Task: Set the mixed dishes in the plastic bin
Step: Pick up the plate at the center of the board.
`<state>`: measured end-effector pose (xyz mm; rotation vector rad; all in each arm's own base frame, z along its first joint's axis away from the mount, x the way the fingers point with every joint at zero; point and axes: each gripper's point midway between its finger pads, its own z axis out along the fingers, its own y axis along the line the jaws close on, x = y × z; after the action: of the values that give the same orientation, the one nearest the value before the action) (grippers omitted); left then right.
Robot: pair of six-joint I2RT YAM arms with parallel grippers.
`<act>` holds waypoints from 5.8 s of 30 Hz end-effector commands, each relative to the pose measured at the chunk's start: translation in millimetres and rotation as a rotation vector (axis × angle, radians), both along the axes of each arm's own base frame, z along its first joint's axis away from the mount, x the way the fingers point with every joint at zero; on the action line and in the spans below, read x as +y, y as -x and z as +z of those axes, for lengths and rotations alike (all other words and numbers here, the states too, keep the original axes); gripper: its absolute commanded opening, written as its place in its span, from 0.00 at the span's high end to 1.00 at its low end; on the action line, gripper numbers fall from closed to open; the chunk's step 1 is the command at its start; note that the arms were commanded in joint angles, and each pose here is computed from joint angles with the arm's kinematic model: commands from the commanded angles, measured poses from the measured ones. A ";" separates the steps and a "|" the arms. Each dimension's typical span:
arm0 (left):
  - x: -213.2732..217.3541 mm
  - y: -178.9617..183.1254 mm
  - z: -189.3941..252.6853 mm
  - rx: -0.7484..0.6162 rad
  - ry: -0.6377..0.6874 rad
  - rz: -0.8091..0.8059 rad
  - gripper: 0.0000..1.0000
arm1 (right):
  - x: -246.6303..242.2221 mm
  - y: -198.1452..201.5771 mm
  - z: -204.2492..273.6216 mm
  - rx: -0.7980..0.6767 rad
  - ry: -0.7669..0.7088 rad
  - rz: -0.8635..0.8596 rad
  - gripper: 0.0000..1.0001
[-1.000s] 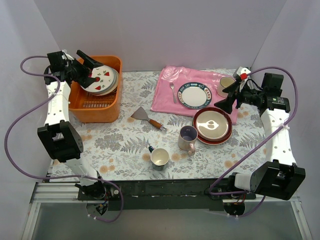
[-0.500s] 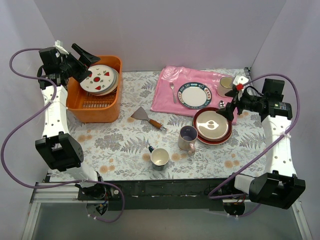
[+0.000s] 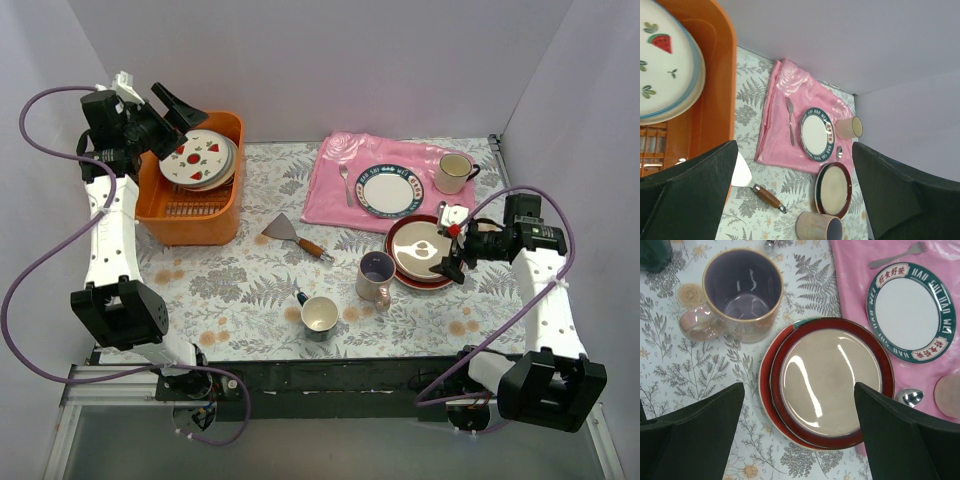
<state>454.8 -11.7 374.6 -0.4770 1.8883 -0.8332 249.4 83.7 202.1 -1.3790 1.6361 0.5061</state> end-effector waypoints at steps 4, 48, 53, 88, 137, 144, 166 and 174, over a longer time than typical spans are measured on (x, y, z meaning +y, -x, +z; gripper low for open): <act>-60.3 40.7 35.0 -0.164 -0.114 -0.184 0.02 | -4.8 1.8 -42.4 -0.056 0.173 0.023 0.05; -45.6 74.4 27.3 -0.338 -0.100 0.029 0.02 | -0.9 -4.7 -155.0 -0.181 0.415 -0.083 0.49; -54.5 82.5 30.4 -0.375 -0.093 -0.030 0.02 | -1.6 -2.9 -162.5 -0.183 0.431 -0.074 0.53; -126.2 67.9 -27.6 -0.041 0.421 -0.335 0.02 | 7.2 -9.8 -68.1 -0.382 0.354 -0.091 0.99; -375.7 78.4 -155.9 0.857 0.356 -0.444 0.02 | 51.0 -45.6 73.9 -0.435 0.066 -0.102 0.99; -392.6 84.6 -159.7 0.889 0.369 -0.466 0.02 | 64.2 -49.8 82.2 -0.444 0.042 -0.071 0.99; -409.8 103.7 -169.5 0.930 0.385 -0.510 0.21 | 100.1 -61.3 94.2 -0.473 0.017 -0.004 0.99; -410.8 105.2 -164.6 0.892 0.380 -0.551 0.60 | 103.0 -61.9 93.9 -0.474 0.020 0.001 0.99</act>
<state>357.6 -419.4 185.3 -0.7028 2.7906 -1.4521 283.7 171.9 210.3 -1.4625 1.5471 0.2850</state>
